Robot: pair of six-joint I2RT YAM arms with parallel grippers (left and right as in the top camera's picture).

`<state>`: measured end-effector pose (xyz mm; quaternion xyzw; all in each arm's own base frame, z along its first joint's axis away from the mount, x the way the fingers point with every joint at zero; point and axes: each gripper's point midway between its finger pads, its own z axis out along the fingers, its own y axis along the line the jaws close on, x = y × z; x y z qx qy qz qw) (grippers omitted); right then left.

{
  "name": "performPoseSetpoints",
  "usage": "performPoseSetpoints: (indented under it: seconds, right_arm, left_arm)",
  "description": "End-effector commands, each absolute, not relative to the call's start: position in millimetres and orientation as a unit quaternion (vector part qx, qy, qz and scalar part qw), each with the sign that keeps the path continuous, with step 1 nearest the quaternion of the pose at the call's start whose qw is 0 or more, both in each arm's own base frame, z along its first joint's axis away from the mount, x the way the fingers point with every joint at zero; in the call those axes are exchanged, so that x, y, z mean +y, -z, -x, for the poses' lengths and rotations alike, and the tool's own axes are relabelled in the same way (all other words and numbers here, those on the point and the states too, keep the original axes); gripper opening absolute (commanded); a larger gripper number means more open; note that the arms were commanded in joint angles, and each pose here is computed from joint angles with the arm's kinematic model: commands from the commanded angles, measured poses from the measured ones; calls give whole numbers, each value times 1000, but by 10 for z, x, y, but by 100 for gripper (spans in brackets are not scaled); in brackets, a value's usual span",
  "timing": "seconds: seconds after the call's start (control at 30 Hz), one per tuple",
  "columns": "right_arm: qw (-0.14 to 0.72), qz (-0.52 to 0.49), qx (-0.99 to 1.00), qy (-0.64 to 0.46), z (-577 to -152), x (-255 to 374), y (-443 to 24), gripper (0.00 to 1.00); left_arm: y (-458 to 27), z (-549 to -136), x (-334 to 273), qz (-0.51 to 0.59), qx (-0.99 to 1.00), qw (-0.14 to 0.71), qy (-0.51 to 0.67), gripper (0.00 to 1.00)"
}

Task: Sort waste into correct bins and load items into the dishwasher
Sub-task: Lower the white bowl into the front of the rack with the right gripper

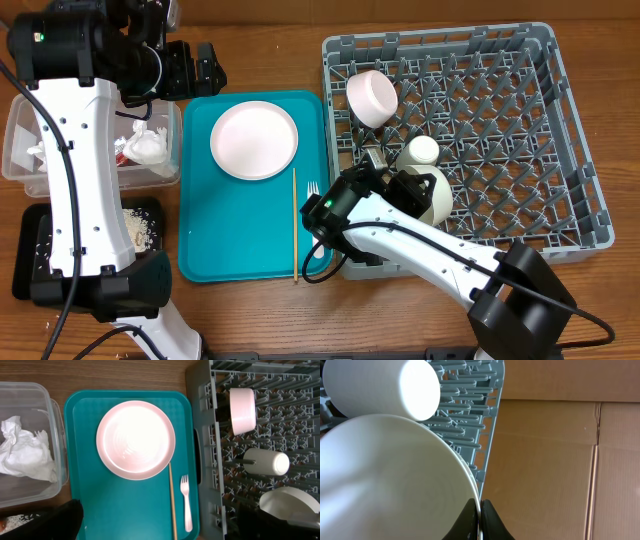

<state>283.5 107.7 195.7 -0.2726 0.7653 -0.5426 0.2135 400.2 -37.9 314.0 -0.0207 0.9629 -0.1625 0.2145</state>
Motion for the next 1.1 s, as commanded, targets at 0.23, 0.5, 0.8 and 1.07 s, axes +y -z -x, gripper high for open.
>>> performPoseSetpoints:
  seconds: [0.23, 0.5, 0.8, 1.07]
  right_arm:
    - [194, 309, 749, 553, -2778, 1065, -1765, 4]
    - [208, 330, 710, 586, -2832, 1064, -1939, 4]
    - [205, 333, 721, 572, -2772, 1124, -1872, 4]
    - [209, 350, 723, 558, -2675, 1256, -1825, 4]
  left_arm:
    - [-3203, -3999, -360, 12, 961, 227, 157, 100]
    - [-3203, -4000, -360, 12, 961, 227, 157, 100]
    - [-3203, -4000, -360, 12, 961, 227, 157, 100]
    - [-3203, -4000, -360, 12, 961, 227, 157, 100]
